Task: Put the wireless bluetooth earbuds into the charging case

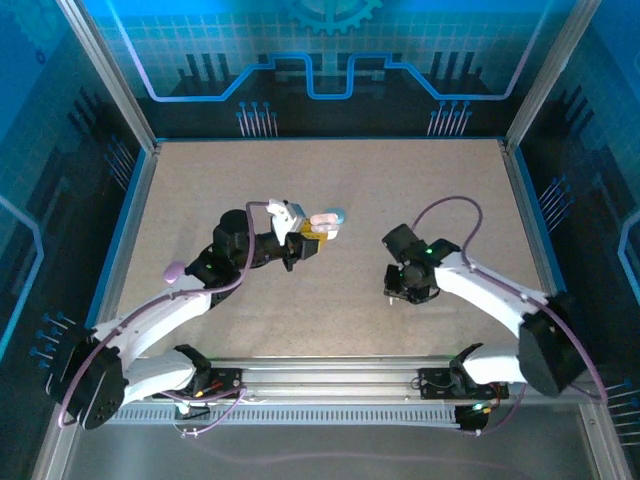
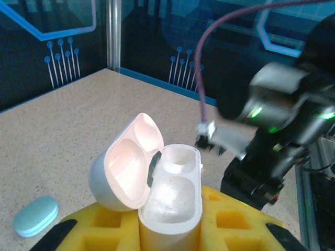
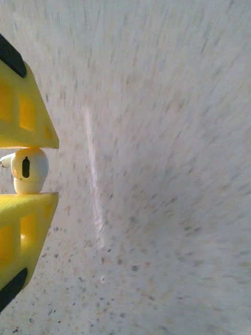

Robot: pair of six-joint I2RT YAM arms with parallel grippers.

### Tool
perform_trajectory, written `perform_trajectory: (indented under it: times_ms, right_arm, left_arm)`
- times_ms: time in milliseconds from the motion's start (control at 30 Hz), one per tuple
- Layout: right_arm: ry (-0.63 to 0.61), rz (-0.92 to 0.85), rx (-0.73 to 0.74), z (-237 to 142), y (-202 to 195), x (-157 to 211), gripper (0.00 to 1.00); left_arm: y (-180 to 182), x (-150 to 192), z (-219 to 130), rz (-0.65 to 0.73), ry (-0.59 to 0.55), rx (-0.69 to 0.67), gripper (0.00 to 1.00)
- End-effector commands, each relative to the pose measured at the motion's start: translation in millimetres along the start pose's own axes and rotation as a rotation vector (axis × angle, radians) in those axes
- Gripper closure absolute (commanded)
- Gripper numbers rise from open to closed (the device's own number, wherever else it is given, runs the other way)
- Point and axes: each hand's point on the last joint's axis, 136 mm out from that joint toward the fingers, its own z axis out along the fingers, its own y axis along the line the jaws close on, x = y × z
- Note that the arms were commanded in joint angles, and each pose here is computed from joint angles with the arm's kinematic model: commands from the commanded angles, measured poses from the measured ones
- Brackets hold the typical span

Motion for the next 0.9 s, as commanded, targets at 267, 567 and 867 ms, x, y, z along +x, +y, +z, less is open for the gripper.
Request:
perform_trajectory:
  times_ms: [267,567,867]
  right_arm:
    - [-0.587,-0.178,-0.43,-181,89,-89,0.74]
    - [-0.655,-0.252,-0.607,-207,142,-82,0.74]
    - [-0.647,-0.283,-0.629,-195,156,-75,0.73]
  left_arm:
    - [-8,2,37,-0.053,-0.104,-0.035,0.78]
    - [-22,-5,54,-0.03,-0.16,-0.056,0.78]
    - [-26,-13,54,-0.029,-0.191,-0.054,0.77]
